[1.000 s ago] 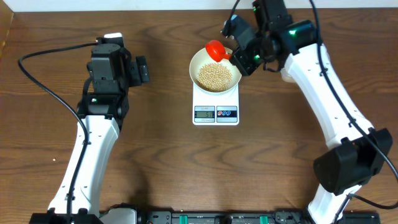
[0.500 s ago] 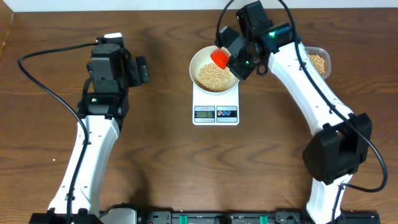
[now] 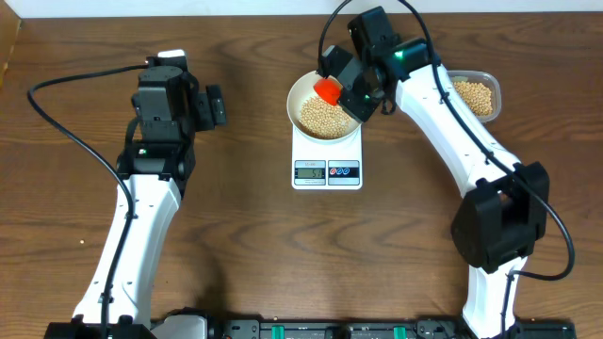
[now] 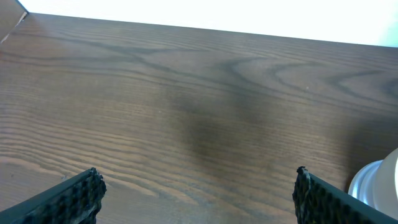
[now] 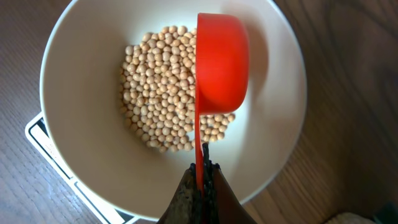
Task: Scoop item into bowl and weigh 50g on scale
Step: 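Carry the scoop left and tilt it to pour beans into the bowl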
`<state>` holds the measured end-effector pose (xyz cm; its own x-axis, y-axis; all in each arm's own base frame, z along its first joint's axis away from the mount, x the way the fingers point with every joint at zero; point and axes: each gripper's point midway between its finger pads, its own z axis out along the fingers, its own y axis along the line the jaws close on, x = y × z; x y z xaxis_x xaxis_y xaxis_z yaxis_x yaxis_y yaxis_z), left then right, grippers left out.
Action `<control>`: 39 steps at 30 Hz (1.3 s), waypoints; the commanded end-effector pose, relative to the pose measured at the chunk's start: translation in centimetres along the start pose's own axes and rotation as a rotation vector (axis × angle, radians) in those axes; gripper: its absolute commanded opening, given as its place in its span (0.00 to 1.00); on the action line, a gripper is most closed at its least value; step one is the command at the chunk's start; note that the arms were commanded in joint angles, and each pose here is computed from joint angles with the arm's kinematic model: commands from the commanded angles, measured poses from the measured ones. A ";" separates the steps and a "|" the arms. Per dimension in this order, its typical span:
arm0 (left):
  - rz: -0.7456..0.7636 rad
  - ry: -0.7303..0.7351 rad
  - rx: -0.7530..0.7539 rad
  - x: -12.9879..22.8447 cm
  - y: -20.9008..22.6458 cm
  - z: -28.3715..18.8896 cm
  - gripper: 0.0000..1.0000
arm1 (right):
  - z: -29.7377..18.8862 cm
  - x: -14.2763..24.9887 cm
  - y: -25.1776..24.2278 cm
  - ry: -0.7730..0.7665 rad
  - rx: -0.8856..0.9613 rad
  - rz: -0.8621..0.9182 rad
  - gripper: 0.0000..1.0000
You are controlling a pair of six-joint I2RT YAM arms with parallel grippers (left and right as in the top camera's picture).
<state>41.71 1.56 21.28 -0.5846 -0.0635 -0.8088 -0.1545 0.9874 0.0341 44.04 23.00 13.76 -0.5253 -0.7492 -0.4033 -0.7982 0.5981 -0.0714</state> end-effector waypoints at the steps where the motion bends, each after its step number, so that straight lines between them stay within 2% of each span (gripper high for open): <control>1: 0.015 -0.001 -0.002 -0.1 0.1 0.1 0.99 | 1.1 0.2 0.4 0.021 -0.009 -0.023 0.01; 27: 0.015 0.000 -0.002 -0.1 0.1 0.1 0.99 | 2.3 0.4 1.8 0.058 -0.022 -0.065 0.01; 39: 0.015 -0.001 -0.002 -0.1 0.1 0.1 0.99 | 2.2 0.4 3.6 0.057 -0.094 -0.044 0.01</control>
<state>41.71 1.56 21.28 -0.5845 -0.0639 -0.8089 -0.1548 0.9874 0.0338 42.09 24.86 11.92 -0.4907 -0.7987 -0.3483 -0.8428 0.5366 -0.0430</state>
